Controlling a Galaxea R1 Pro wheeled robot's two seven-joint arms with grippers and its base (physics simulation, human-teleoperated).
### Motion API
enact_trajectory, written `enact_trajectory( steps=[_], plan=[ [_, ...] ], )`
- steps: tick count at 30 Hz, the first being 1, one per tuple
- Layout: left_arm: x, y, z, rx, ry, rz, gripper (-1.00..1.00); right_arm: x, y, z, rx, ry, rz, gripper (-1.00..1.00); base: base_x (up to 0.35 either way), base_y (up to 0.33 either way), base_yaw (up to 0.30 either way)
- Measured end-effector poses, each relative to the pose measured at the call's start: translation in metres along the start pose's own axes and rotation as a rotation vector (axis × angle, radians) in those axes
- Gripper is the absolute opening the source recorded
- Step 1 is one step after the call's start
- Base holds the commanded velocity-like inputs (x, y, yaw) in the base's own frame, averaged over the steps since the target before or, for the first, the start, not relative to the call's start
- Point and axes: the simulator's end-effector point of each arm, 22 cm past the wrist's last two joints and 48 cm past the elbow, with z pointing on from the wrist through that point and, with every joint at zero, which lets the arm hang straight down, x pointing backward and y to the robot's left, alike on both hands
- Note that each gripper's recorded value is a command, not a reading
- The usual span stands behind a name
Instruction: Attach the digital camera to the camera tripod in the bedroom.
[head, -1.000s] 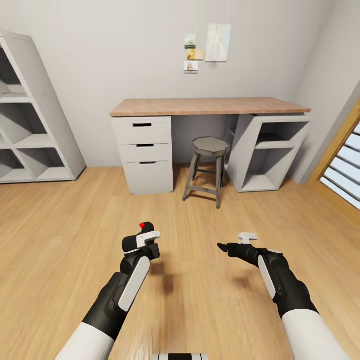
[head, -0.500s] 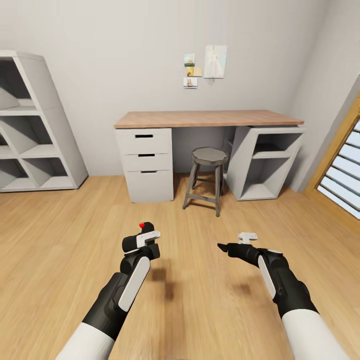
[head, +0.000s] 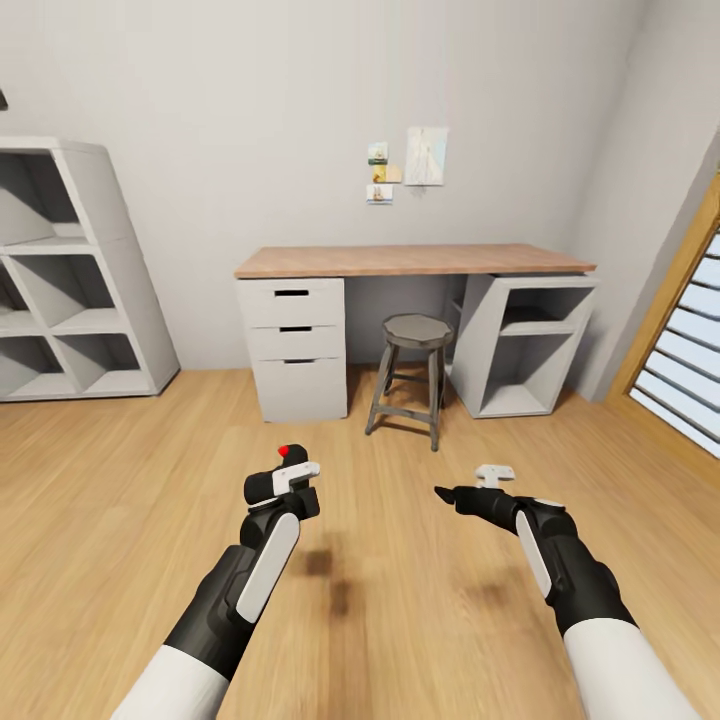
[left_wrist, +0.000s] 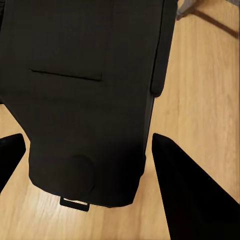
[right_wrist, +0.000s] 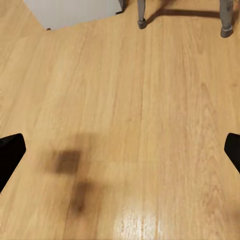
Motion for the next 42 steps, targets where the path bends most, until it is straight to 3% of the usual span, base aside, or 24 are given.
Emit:
enact_trajectory(
  steps=[32,42],
  plan=[
    [-0.044,-0.002,-0.048,0.011,-0.095,-0.014,-1.00,-0.067,0.028,-0.051,-0.023,-0.129,-0.047,1.00,0.000,0.000,0.000],
    [-0.065,-0.007,-0.059,0.010,-0.096,-0.017,-1.00,-0.088,0.034,-0.060,-0.023,-0.129,-0.047,1.00,0.000,0.000,0.000]
  ],
)
